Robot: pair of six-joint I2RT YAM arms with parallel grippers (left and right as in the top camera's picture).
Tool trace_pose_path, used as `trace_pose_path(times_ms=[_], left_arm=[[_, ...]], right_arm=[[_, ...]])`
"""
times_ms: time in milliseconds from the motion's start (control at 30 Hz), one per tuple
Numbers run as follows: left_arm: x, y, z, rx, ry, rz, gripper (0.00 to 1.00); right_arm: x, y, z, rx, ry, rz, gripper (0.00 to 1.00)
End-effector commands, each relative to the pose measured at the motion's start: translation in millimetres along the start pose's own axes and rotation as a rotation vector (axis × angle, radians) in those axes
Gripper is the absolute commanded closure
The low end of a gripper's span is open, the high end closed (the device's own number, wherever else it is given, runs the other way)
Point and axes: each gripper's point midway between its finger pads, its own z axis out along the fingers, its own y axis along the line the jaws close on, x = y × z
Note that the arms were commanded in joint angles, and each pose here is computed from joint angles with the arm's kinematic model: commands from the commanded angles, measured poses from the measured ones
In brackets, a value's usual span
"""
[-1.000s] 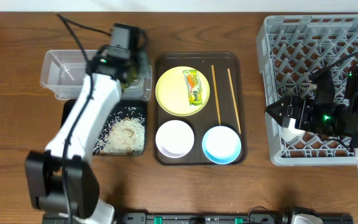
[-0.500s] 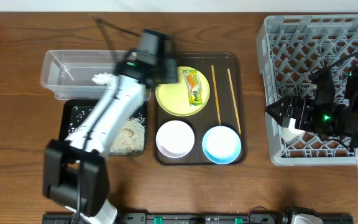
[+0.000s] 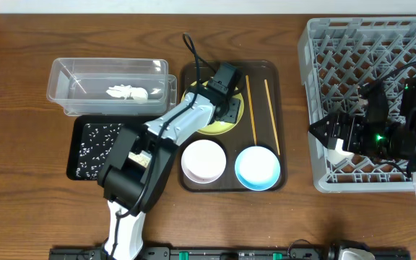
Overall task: Sort waste into correct bins and load items into the dishwasher rack
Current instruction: 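Grasp the green snack wrapper on the yellow plate with left gripper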
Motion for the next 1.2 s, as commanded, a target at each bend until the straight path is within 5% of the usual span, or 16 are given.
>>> trace_pose_path(times_ms=[0,167,400,600,833,967,1167], left_arm=[[-1.0,5.3,3.1,-0.02,-0.003,-0.004,0.55],[-1.6,4.8,-0.9,-0.011,-0.001,-0.006,0.94],[-35.0,26.0,-85.2,-0.01,-0.101,-0.064,0.94],[-48.4,91.8,-169.8,-0.12,-0.221,-0.182,0.94],[-33.5,172.6,-161.8,-0.237,-0.171,-0.318,0.94],[-30.9,148.8,-151.6,-0.043,-0.124,-0.309,0.91],[-32.1,79.1,-163.2,0.048,-0.139,-0.084,0.62]], right_arm=[[-1.7,5.3,-3.4,-0.006,-0.011,-0.022,0.07],[-1.8,4.5,-3.4,-0.002,-0.011,-0.023,0.07],[-2.3,0.8,-3.4,0.02,-0.014,-0.023,0.06],[-2.0,0.7,-3.4,0.02,-0.013,-0.023,0.06],[-1.4,0.7,-3.4,0.02,-0.01,-0.021,0.07],[0.5,0.4,-3.4,0.021,-0.003,-0.017,0.06],[0.2,0.5,-3.4,0.021,-0.004,-0.017,0.06]])
